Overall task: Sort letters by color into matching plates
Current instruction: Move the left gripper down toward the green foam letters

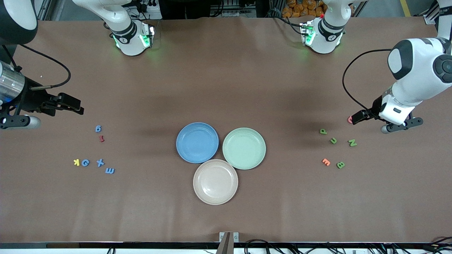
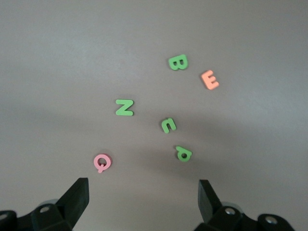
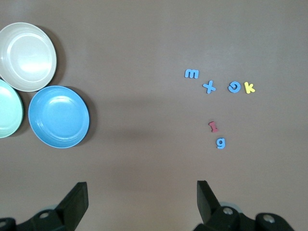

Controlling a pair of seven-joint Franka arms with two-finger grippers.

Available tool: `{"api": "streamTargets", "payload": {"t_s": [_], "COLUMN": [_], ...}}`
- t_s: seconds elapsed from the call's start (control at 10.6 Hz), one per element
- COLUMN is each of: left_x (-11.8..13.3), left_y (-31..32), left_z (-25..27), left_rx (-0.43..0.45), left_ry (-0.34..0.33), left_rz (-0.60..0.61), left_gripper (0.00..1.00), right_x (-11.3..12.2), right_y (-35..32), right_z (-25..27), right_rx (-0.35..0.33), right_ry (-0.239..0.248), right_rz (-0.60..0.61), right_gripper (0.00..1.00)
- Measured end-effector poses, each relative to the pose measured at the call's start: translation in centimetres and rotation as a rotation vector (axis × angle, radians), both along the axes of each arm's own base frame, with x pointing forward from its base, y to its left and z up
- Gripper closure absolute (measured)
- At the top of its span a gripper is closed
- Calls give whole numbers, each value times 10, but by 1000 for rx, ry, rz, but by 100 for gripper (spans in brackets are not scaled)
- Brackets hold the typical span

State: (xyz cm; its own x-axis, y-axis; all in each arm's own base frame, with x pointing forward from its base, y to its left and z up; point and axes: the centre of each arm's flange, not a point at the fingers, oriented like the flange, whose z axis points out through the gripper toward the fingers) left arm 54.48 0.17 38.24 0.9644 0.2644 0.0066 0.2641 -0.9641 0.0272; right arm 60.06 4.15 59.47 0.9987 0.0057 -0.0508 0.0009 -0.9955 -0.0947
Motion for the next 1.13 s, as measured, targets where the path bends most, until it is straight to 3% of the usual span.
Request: {"api": "streamTargets", "payload": {"t_s": [0.19, 0.38, 0.57, 0.85, 1.13], "left_x": [6, 11, 17, 17, 13], "left_y": [11, 18, 15, 6, -24], "left_z": [-18, -38, -63, -106, -143], "left_rx": [-7, -16, -27, -27, 58], "left_ry": [1, -4, 0, 60, 91], "left_rz": [157, 305, 439, 527, 590], "left_gripper": [0, 0, 0, 0, 0], "right_x": [-2, -9, -11, -21, 2], "right_y": [7, 20, 27, 22, -37], "right_z": [3, 6, 35, 64, 25], "right_rx": [44, 124, 181, 187, 192], "right_ry": [10, 60, 14, 3, 35], "right_rz": [5, 20, 30, 53, 52], "right_gripper": [0, 0, 0, 0, 0]}}
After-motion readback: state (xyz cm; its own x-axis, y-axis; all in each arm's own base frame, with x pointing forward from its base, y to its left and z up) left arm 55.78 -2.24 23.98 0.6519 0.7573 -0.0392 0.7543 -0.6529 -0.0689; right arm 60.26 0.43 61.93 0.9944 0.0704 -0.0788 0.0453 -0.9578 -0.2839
